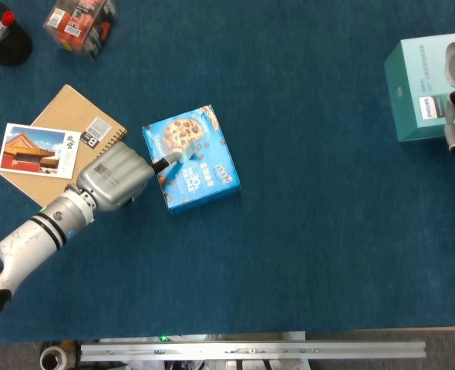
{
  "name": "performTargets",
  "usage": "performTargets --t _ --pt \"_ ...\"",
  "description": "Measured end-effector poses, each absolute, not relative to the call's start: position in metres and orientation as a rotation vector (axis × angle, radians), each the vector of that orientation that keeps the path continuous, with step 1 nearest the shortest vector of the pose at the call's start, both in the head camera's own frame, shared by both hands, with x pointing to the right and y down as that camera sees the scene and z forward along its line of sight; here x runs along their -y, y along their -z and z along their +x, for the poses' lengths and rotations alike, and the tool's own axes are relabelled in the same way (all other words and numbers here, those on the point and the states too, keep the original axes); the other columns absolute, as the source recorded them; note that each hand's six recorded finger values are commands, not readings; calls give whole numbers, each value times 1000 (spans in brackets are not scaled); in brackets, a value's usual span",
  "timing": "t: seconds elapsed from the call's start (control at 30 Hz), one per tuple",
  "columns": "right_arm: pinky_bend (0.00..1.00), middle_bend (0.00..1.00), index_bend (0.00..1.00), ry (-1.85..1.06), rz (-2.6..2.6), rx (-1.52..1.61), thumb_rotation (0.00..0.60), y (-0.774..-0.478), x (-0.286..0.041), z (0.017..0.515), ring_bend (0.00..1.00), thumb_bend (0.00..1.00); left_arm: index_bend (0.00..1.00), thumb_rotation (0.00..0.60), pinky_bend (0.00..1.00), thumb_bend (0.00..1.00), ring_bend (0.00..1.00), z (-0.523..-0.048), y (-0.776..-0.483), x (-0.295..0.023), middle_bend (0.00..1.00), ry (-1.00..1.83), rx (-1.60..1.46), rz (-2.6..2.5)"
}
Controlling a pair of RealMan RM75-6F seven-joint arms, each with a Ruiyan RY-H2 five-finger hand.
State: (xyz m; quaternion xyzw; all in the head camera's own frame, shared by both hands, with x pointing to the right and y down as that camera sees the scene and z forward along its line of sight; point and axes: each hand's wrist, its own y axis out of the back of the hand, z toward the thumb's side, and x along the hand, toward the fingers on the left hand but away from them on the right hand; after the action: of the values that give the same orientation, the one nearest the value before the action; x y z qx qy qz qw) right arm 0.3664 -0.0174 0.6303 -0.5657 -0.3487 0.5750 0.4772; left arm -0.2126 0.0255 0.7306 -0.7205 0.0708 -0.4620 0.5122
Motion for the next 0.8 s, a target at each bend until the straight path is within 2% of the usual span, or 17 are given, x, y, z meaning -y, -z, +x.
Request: performTargets --t 0.8 --pt "1000 815 592 -1412 -1385 859 600 -631 16 370 899 418 90 600 1000 756 977 -212 -733 -27 858 1126 -158 -1734"
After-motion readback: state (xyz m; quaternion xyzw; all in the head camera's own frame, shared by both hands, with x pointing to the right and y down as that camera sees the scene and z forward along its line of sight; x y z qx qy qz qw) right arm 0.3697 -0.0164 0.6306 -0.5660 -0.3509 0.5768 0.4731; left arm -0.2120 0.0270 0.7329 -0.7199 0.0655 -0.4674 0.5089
